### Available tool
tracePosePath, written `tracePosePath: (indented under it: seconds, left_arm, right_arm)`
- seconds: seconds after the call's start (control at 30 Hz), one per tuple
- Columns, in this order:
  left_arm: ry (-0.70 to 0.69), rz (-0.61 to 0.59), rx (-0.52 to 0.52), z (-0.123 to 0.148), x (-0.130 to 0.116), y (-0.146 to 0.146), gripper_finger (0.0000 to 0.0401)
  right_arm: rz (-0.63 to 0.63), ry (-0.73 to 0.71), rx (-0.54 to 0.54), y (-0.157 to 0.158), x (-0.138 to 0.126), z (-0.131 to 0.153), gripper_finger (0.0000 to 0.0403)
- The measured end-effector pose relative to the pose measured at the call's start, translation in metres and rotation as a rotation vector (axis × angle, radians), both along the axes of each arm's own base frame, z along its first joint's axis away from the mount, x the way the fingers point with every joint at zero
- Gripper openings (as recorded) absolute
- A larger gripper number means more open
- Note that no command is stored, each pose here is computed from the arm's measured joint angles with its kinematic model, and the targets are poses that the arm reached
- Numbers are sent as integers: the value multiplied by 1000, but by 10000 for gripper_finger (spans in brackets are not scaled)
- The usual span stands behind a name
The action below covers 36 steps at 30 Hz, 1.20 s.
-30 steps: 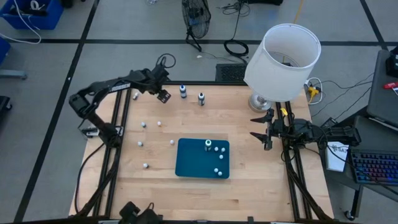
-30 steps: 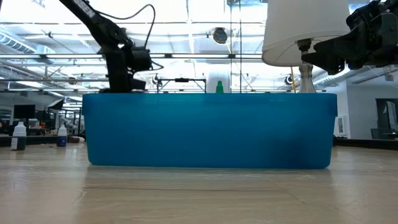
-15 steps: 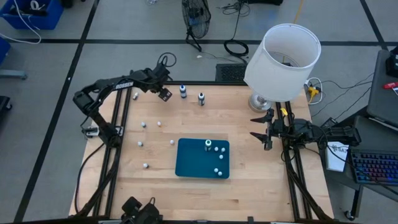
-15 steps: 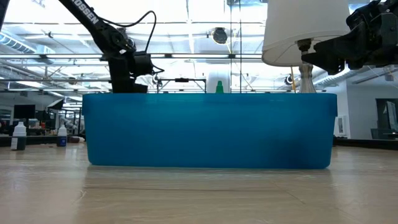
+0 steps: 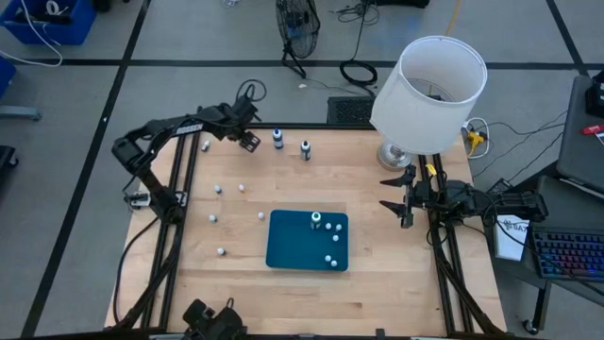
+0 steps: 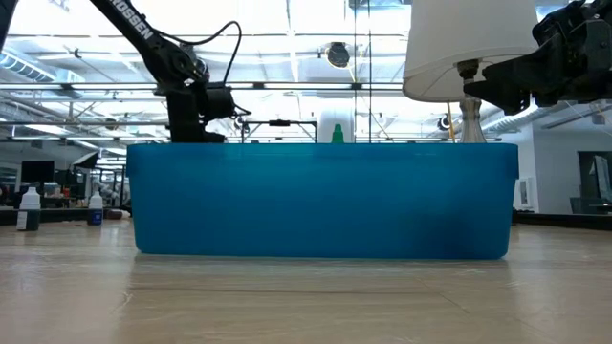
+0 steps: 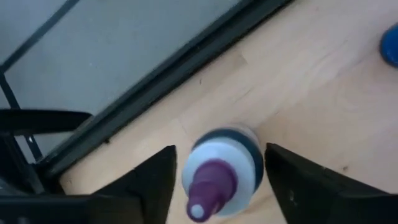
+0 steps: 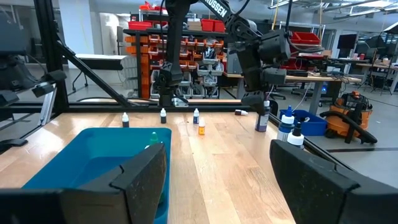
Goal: Pick & Place food coloring
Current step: Put the large purple food coloring bottle into the blue bin
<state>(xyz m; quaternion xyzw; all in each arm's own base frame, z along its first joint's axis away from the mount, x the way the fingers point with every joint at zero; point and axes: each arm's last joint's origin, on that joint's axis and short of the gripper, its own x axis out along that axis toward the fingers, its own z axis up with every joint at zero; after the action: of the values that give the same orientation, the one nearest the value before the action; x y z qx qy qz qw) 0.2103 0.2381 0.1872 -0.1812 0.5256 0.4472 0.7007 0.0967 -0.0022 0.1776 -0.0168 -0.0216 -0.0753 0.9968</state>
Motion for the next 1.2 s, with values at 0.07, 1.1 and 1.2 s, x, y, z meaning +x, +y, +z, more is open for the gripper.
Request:
tracePosePath:
  seconds: [0.07,1.1,1.2]
  left_arm:
    - [-1,9,-7,-3,0,1,198]
    - [25,-797,109,111,135,-265,139]
    - [111,-921,58,84,153,-281,139]
  right_arm:
    - [0,0,0,0,0,0,270]
    - [0,0,0,0,0,0,274]
    - [0,1,0,0,0,0,274]
